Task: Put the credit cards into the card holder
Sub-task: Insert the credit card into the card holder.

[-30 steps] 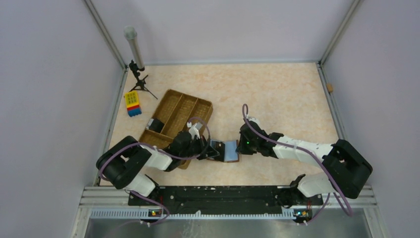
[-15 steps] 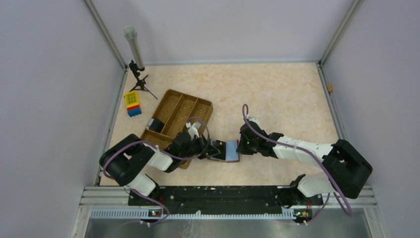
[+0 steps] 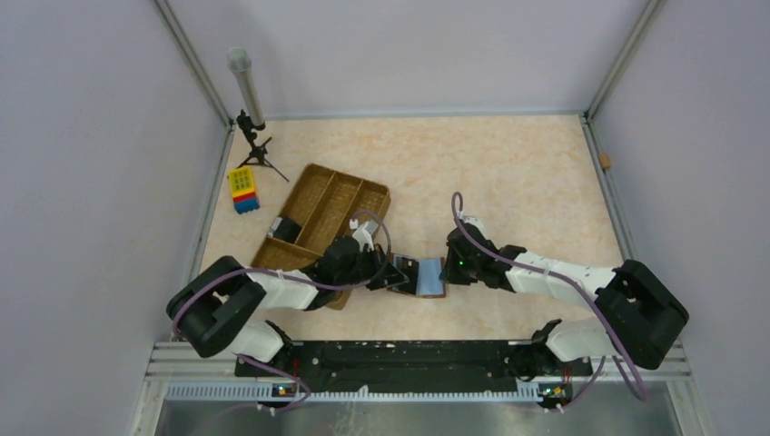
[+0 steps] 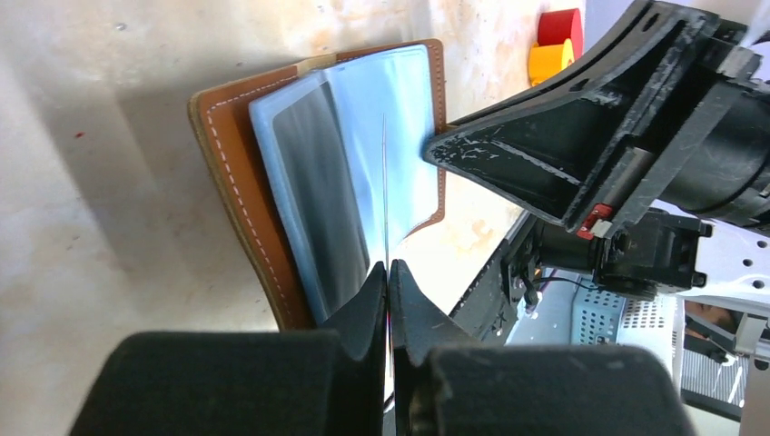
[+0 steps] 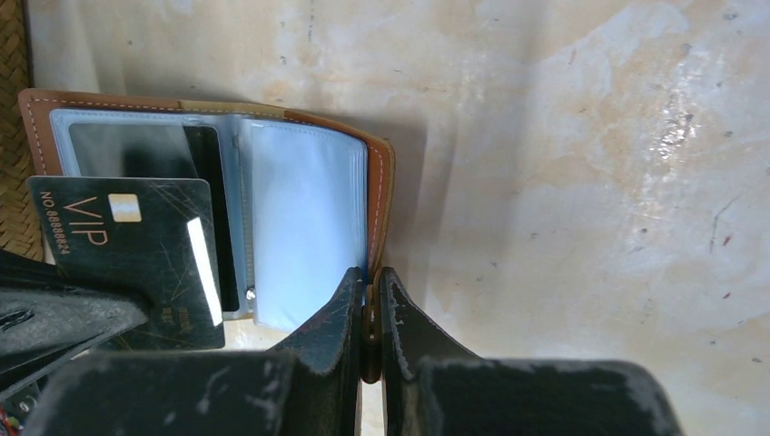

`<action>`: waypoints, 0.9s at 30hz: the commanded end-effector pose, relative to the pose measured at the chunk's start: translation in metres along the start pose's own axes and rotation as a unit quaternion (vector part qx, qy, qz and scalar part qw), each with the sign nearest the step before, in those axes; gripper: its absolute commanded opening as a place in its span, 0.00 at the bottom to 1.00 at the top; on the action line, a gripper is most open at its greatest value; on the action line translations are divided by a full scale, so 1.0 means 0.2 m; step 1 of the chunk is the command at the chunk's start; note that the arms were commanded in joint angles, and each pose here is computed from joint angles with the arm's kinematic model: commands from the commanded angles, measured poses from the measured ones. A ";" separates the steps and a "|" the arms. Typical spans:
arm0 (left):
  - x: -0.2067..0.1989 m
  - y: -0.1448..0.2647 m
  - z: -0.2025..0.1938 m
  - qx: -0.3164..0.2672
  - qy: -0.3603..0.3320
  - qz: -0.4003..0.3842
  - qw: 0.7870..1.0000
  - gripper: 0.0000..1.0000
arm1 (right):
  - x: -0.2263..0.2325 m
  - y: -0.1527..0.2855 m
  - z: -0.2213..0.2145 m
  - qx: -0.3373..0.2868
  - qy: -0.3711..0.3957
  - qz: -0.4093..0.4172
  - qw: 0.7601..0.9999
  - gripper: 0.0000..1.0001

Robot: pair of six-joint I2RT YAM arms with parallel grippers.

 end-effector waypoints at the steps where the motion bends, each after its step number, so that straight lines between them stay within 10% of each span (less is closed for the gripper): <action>1: -0.08 -0.03 0.01 -0.002 -0.016 -0.009 1.000 0.00 | -0.07 0.02 -0.02 0.000 0.003 -0.004 1.000 0.00; 27: -0.04 -0.18 -0.06 0.018 0.040 -0.023 0.999 0.00 | -0.16 0.04 -0.09 0.006 -0.005 -0.007 1.000 0.00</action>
Point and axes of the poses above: each gripper's point midway between its finger pads, its own y axis back along the fingers, its own x axis along the line the jaws close on, z = x × y, the point moved 4 cm from there along y, back along the fingers, and after that the axes turned 11 degrees about y, right-handed, at the moved point
